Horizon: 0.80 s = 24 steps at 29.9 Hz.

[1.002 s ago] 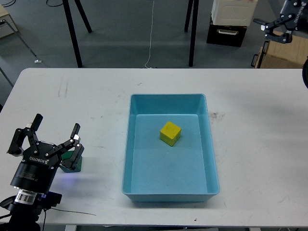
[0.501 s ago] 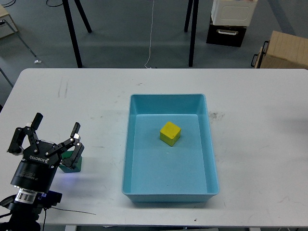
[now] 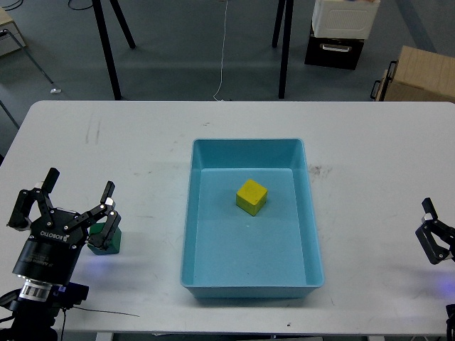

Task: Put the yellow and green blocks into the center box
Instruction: 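Swing the left gripper up and over toward the green cube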

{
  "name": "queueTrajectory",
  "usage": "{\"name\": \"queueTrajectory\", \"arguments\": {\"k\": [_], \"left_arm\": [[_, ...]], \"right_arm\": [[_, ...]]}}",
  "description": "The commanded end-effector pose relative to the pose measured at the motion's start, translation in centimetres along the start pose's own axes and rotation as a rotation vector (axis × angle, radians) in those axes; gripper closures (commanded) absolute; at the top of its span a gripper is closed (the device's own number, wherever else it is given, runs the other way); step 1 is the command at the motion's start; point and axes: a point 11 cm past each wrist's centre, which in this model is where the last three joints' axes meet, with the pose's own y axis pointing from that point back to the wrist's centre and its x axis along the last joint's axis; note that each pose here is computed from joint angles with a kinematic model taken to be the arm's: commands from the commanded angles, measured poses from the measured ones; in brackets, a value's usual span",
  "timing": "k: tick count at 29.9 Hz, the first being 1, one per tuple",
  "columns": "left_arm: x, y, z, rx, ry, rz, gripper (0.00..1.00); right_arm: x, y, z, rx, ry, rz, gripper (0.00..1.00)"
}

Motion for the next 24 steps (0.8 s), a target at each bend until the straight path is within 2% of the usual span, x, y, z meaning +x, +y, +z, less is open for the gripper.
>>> {"name": "queueTrajectory", "arguments": {"k": [1, 9, 11, 14, 16, 19, 24], "left_arm": [[-0.6, -0.3, -0.1, 0.004, 0.0, -0.02, 0.0], [-3.0, -2.7, 1.5, 0.009, -0.064, -0.113, 0.0], [-4.0, -4.1, 3.2, -0.041, -0.095, -0.157, 0.0], [-5.7, -5.3, 7.7, -0.187, -0.155, -0.216, 0.0], [-6.6, -6.1, 10.3, -0.199, -0.216, -0.23, 0.0], [-8.0, -6.8, 13.6, -0.088, -0.366, -0.201, 0.0], [-13.2, -10.1, 15.5, 0.032, -0.572, -0.267, 0.0]], "right_arm": [[-0.3, -0.1, -0.1, 0.016, -0.005, -0.013, 0.0], [-0.7, -0.1, -1.0, 0.001, 0.038, -0.012, 0.0], [-0.7, -0.1, -0.9, -0.014, 0.059, -0.006, 0.0], [-0.9, 0.1, -1.0, -0.029, 0.084, 0.0, 0.0], [-0.9, 0.2, -1.1, -0.032, 0.091, 0.002, 0.0], [-0.8, 0.3, -1.3, -0.032, 0.095, 0.008, 0.0], [-1.0, 0.3, -1.4, -0.016, 0.092, 0.003, 0.0]]}}
